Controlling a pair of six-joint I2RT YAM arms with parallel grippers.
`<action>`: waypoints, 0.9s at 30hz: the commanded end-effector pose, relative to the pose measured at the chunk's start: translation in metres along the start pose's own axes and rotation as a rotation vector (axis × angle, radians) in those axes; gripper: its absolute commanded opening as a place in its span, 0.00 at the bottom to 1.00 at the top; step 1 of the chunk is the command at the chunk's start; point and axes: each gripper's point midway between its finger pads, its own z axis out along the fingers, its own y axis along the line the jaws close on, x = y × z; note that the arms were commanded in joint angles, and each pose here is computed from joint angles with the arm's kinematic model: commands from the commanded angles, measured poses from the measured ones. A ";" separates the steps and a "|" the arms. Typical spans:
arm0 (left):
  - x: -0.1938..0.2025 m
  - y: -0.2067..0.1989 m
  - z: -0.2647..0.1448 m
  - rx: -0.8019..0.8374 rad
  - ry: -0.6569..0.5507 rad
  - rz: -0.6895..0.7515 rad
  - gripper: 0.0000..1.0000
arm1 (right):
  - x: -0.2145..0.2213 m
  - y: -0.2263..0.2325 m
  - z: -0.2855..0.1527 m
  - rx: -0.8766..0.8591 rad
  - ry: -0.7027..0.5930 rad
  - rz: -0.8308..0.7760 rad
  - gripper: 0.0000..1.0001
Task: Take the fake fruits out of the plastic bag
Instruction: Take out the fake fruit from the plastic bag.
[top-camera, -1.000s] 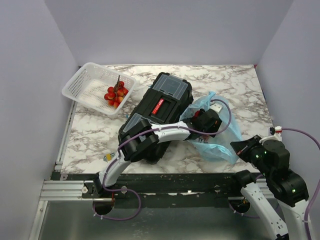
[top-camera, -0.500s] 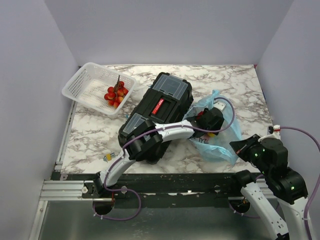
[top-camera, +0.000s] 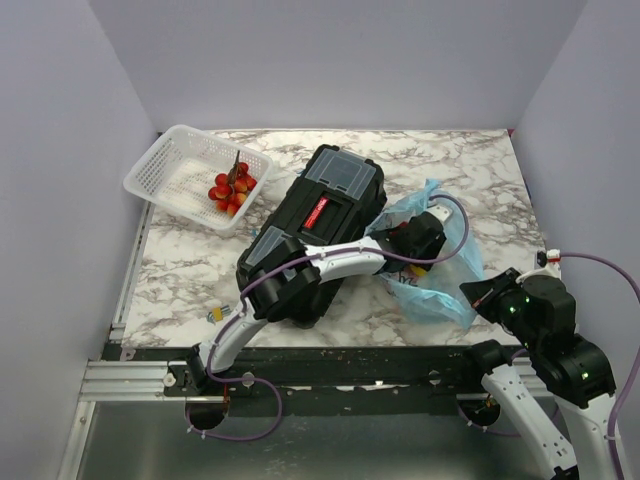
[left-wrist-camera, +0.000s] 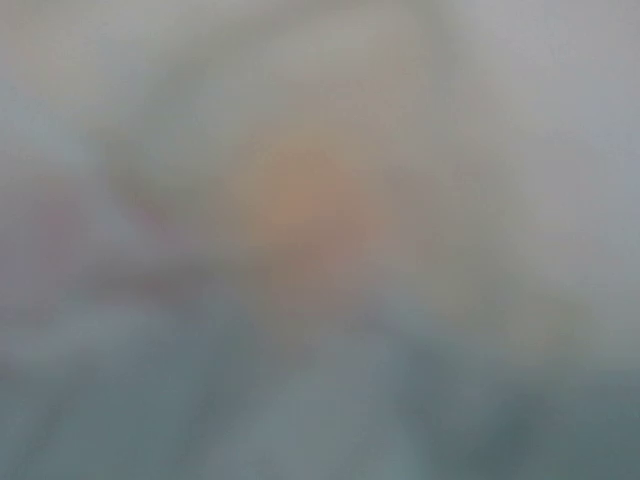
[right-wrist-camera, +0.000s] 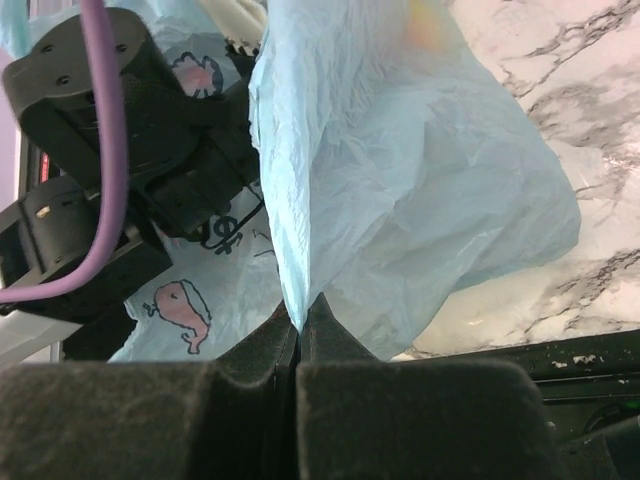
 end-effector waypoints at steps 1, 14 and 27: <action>-0.039 -0.021 -0.048 0.122 -0.041 0.045 0.19 | -0.002 -0.002 0.004 0.012 -0.014 -0.021 0.01; -0.063 -0.045 -0.138 0.319 -0.111 0.056 0.12 | 0.004 -0.008 0.019 0.027 -0.002 -0.027 0.01; -0.060 -0.050 -0.197 0.421 -0.108 0.080 0.11 | -0.006 -0.003 0.023 0.031 -0.037 -0.052 0.01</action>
